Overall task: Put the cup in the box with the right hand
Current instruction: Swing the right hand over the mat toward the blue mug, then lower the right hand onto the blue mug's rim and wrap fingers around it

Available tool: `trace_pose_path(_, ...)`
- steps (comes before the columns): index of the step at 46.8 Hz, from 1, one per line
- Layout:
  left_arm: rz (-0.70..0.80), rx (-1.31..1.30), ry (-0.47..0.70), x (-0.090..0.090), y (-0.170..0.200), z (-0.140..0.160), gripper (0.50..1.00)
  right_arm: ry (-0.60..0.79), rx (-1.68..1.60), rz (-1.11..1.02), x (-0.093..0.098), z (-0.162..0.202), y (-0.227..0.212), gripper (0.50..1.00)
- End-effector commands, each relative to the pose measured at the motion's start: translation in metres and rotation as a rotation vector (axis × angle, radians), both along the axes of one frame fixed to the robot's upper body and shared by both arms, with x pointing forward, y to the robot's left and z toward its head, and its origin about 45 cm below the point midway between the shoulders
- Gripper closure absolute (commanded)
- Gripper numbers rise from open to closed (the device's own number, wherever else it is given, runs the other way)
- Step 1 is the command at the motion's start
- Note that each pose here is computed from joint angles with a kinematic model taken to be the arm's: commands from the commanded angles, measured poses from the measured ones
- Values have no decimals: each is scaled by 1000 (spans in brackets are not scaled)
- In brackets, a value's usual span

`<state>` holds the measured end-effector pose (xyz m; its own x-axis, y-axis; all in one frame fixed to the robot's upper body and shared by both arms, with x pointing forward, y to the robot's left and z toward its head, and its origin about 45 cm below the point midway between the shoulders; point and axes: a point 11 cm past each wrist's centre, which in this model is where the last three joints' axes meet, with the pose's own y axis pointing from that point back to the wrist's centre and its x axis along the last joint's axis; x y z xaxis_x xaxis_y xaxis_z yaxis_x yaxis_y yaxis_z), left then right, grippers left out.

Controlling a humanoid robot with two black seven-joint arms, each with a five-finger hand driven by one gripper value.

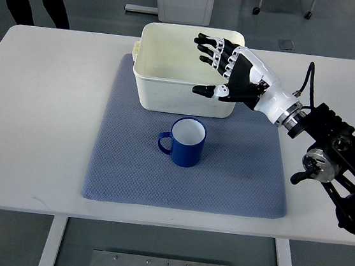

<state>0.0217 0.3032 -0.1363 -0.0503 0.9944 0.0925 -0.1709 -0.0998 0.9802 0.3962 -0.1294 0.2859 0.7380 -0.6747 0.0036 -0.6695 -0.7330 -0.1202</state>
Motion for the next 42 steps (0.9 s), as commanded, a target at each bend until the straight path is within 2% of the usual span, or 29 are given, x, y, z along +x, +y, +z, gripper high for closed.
trace_pose_path(1,0,0,0,0,0,0,500,4,-8,13,-3,-3,3,500)
trace_pose_path(22,0,0,0,0,0,0,500,-7,-59,103,-20,-24,22,500)
trace_pose_path(42,0,0,0,0,0,0,500,-2,-91,105,-23,-35,24,500)
